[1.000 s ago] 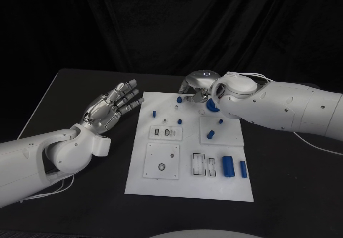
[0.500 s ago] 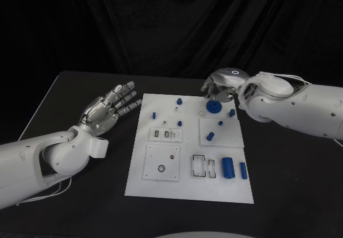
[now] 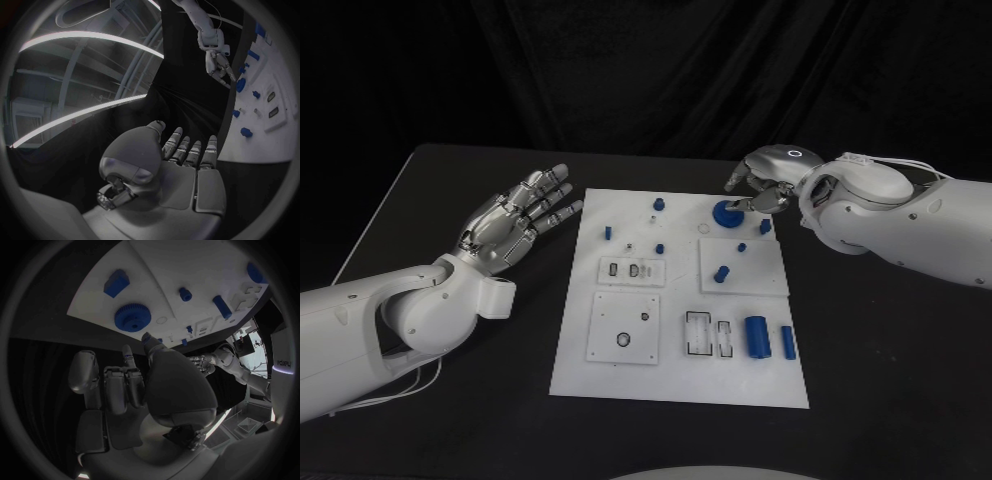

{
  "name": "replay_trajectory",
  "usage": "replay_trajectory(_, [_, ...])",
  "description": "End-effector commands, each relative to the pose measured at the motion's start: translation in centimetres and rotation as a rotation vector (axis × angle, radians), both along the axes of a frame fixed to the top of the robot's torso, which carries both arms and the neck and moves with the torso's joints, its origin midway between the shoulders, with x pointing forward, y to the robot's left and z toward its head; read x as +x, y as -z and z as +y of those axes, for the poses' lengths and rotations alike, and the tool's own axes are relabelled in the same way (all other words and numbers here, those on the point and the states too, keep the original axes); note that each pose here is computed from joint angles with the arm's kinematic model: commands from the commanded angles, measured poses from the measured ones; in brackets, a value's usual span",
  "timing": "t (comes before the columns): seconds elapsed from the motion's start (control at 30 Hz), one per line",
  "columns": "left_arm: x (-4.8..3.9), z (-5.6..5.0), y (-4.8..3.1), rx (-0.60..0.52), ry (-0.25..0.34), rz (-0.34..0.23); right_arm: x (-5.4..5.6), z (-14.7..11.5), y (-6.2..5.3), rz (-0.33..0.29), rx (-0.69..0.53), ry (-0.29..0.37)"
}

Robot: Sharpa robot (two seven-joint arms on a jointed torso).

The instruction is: Assemble the parts on the task board

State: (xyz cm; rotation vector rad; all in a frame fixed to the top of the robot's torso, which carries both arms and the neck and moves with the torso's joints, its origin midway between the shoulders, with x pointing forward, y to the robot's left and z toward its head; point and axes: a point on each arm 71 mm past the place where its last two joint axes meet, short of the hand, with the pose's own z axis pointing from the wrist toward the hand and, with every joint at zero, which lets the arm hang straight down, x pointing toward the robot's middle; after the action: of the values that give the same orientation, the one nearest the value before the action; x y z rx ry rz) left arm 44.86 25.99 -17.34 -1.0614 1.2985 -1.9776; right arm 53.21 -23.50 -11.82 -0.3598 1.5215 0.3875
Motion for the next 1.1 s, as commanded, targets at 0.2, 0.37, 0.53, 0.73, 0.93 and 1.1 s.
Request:
replay_trajectory(0.2, [-0.01, -0.2, -0.32, -0.028, 0.01, -0.03, 0.0, -0.5, 0.5, 0.021, -0.029, 0.044])
replay_trajectory(0.37, [-0.03, -0.2, -0.33, -0.029, 0.011, -0.03, -0.1, -0.6, 0.9, 0.047, -0.046, 0.054])
replay_trajectory(0.53, [-0.06, -0.1, -0.33, -0.028, 0.01, -0.03, -0.1, -0.7, 1.2, 0.062, -0.054, 0.057])
replay_trajectory(0.73, [-0.09, -0.2, -0.34, -0.029, 0.012, -0.029, -0.2, -0.7, 1.9, 0.079, -0.059, 0.053])
replay_trajectory(0.93, [-0.09, -0.2, -0.33, -0.029, 0.013, -0.028, -0.3, -0.6, 2.4, 0.086, -0.059, 0.048])
replay_trajectory(1.1, [-0.07, -0.2, -0.31, -0.028, 0.012, -0.027, -0.1, -0.6, 2.6, 0.093, -0.064, 0.052])
